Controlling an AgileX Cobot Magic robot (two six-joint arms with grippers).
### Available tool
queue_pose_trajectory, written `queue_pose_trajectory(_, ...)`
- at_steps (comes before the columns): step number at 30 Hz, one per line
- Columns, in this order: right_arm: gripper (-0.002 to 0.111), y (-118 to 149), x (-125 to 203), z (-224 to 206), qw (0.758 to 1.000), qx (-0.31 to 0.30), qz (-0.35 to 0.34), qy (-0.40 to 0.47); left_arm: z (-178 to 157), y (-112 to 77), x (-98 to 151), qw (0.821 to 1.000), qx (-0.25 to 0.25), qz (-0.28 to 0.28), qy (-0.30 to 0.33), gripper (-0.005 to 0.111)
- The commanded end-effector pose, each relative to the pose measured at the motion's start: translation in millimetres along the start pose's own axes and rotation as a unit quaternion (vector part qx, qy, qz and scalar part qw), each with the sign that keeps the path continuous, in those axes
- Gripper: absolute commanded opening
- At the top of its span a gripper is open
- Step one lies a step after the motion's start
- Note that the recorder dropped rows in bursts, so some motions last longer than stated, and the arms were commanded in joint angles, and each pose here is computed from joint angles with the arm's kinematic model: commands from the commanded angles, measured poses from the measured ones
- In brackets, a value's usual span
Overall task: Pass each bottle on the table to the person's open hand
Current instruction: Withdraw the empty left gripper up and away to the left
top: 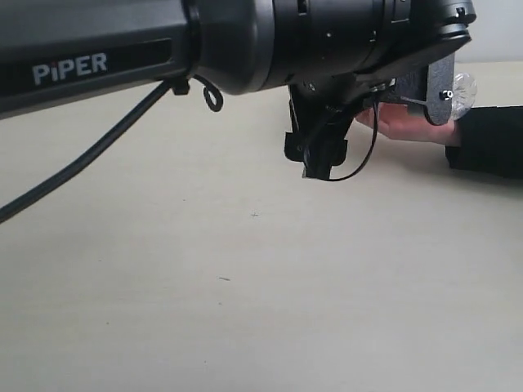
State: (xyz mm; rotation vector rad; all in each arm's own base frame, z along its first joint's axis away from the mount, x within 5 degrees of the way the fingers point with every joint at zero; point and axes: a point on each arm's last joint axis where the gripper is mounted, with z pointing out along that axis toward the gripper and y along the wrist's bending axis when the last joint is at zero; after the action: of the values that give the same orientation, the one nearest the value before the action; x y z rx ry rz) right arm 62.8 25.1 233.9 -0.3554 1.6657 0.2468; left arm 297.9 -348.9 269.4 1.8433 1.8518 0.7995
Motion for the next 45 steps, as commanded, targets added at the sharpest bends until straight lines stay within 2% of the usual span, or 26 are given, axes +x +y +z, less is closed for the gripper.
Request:
queue_pose_trajectory(1,0.0,0.0,0.8,-0.5,1.0,0.0,-0.003,-0.004,-6.9,1.9,1.5,0.999,-0.006,-0.035,-0.002,0.079)
queue_pose_trajectory(4,0.0,0.0,0.8,-0.5,1.0,0.0,-0.003,-0.004,-6.4,2.4,2.1,0.998,-0.005,-0.058,-0.001,0.053)
queue_pose_trajectory(6,0.0,0.0,0.8,-0.5,1.0,0.0,-0.003,-0.004,-5.9,2.8,2.6,0.997,-0.005,-0.077,-0.001,0.029)
queue_pose_trajectory(7,0.0,0.0,0.8,-0.5,1.0,0.0,-0.003,-0.004,-6.3,4.5,3.1,0.996,-0.013,-0.087,0.001,0.01)
queue_pose_trajectory(8,0.0,0.0,0.8,-0.5,1.0,0.0,-0.003,-0.004,-6.4,5.4,3.5,0.995,-0.018,-0.096,0.002,0.0)
queue_pose_trajectory(11,0.0,0.0,0.8,-0.5,1.0,0.0,-0.003,-0.004,-4.7,4.4,4.1,0.982,-0.003,-0.189,-0.001,0.002)
queue_pose_trajectory(15,0.0,0.0,0.8,-0.5,1.0,0.0,-0.003,-0.004,-4.0,2.0,3.4,0.979,0.016,-0.202,-0.004,0.002)
queue_pose_trajectory(21,0.0,0.0,0.8,-0.5,1.0,0.0,-0.003,-0.004,-2.9,2.6,9.7,0.946,-0.011,-0.323,0.009,0.002)
queue_pose_trajectory(27,0.0,0.0,0.8,-0.5,1.0,0.0,-0.003,-0.004,-5.2,-19.5,34.2,0.928,0.002,-0.37,0.039,0.002)
queue_pose_trajectory(30,0.0,0.0,0.8,-0.5,1.0,0.0,-0.004,-0.004,-5.9,-36.5,51.9,0.918,0.01,-0.395,0.03,0.002)
queue_pose_trajectory(35,0.0,0.0,0.8,-0.5,1.0,0.0,-0.004,-0.004,-20.0,-69.0,84.6,0.896,0.038,-0.441,-0.036,0.001)
queue_pose_trajectory(41,0.0,0.0,0.8,-0.5,1.0,0.0,-0.004,-0.004,-67.4,-105.4,119.2,0.866,0.067,-0.465,-0.171,0.001)
queue_pose_trajectory(45,0.0,0.0,0.8,-0.5,1.0,0.0,-0.004,-0.004,-100.3,-123.2,143.1,0.841,0.089,-0.483,-0.227,0.001)
